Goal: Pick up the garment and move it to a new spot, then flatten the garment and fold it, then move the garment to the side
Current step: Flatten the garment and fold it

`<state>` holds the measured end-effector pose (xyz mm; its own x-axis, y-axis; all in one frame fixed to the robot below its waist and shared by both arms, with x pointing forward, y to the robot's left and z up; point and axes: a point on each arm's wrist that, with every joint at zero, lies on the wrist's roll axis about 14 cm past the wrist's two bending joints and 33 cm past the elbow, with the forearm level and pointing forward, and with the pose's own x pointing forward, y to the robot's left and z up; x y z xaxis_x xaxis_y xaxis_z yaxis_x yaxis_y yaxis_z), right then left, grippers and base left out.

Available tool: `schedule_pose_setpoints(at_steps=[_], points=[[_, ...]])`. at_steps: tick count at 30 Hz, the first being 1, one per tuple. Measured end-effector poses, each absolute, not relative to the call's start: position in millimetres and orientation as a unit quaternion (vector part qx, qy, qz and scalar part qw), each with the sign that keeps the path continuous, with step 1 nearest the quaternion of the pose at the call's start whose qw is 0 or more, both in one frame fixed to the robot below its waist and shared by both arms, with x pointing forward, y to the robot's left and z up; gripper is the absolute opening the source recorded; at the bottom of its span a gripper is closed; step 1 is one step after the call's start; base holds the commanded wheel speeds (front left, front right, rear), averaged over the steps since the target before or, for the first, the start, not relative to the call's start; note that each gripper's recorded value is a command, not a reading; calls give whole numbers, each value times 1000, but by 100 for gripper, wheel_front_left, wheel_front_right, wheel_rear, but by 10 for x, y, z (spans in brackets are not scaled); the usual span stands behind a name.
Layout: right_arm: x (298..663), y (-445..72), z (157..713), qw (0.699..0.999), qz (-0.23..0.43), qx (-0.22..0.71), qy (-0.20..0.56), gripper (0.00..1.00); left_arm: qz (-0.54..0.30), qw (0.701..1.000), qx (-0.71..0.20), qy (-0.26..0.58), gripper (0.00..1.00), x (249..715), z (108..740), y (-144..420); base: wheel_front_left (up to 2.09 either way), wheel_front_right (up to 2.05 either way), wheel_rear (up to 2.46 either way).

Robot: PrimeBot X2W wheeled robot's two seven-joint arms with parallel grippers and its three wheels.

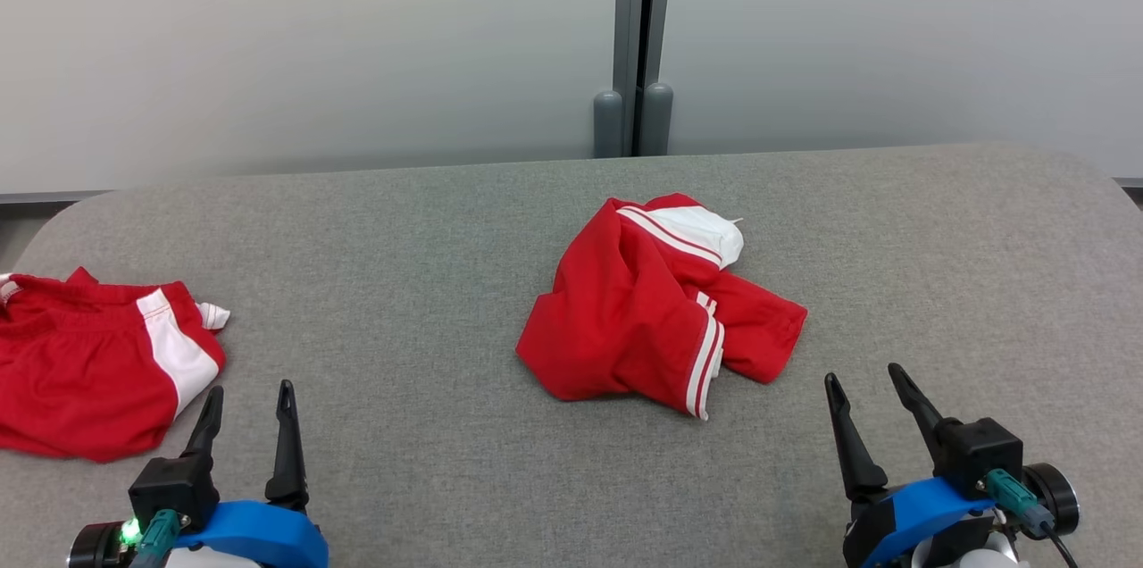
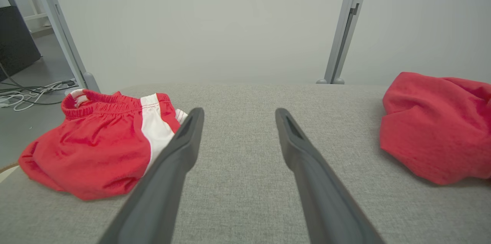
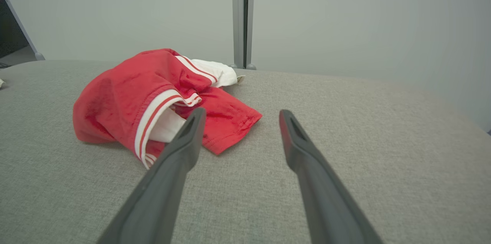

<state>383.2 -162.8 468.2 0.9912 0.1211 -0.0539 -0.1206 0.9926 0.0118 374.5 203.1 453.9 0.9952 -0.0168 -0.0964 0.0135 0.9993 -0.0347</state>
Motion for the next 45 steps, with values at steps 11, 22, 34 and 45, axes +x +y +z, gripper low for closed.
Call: schedule_pose_setpoints(at_steps=[11,22,34,45], points=[[3819,-1627,4655,998,60,7,32,100,-4,999,-13,52,100,3735,4517,2061,0,0,0],[3813,-1621,4647,998,61,7,33,100,-2,999,-12,51,100,3732,4527,2075,0,0,0],[3829,-1563,4646,997,69,9,33,100,2,999,-10,51,100,3707,4527,2098,0,0,0],[4320,-1037,5011,989,149,-17,-12,100,13,998,-5,55,100,3754,4502,2175,0,0,0]])
